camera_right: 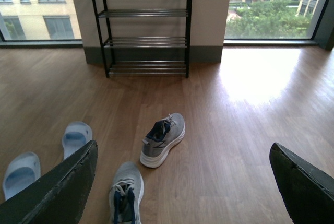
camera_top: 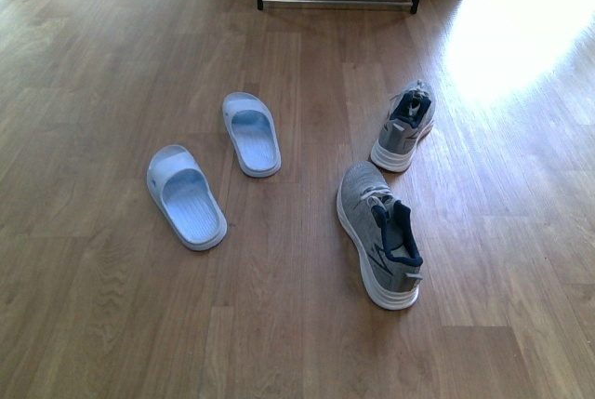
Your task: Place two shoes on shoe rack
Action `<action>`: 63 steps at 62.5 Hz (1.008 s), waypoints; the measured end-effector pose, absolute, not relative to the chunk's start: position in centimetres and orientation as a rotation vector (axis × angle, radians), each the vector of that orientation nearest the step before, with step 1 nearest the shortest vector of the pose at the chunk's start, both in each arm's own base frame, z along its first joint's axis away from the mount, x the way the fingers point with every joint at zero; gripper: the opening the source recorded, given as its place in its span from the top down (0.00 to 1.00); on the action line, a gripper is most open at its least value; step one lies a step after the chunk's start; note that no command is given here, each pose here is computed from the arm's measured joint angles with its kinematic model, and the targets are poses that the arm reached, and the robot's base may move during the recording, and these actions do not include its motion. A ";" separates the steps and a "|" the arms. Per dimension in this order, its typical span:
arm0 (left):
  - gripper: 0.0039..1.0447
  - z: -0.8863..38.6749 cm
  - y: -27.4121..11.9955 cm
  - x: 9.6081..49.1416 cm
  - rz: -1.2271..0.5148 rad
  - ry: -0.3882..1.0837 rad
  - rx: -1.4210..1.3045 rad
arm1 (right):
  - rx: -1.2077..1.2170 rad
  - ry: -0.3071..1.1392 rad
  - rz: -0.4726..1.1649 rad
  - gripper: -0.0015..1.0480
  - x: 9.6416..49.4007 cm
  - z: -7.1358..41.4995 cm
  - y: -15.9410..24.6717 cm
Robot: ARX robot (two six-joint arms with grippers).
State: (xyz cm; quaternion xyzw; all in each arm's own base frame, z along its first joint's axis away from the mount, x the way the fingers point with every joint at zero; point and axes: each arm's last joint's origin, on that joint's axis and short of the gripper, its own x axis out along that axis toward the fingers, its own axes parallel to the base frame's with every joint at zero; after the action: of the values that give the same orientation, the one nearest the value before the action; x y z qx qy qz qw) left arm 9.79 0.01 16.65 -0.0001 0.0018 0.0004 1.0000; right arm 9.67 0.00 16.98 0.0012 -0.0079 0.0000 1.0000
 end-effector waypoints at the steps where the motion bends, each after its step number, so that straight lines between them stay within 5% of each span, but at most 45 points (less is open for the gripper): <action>1: 0.09 16.6 0.0 9.8 0.001 0.004 0.000 | 0.002 -0.015 0.000 0.09 9.7 17.0 0.0; 63: 0.09 16.6 0.0 9.8 0.001 0.004 0.000 | 0.002 -0.016 0.000 0.09 9.7 17.0 0.0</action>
State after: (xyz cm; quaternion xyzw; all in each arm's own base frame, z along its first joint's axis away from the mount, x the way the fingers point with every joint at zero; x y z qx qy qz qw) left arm 9.79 0.01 16.65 -0.0001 0.0018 0.0004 1.0000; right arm 9.67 0.00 16.98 0.0012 -0.0079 -0.0002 1.0000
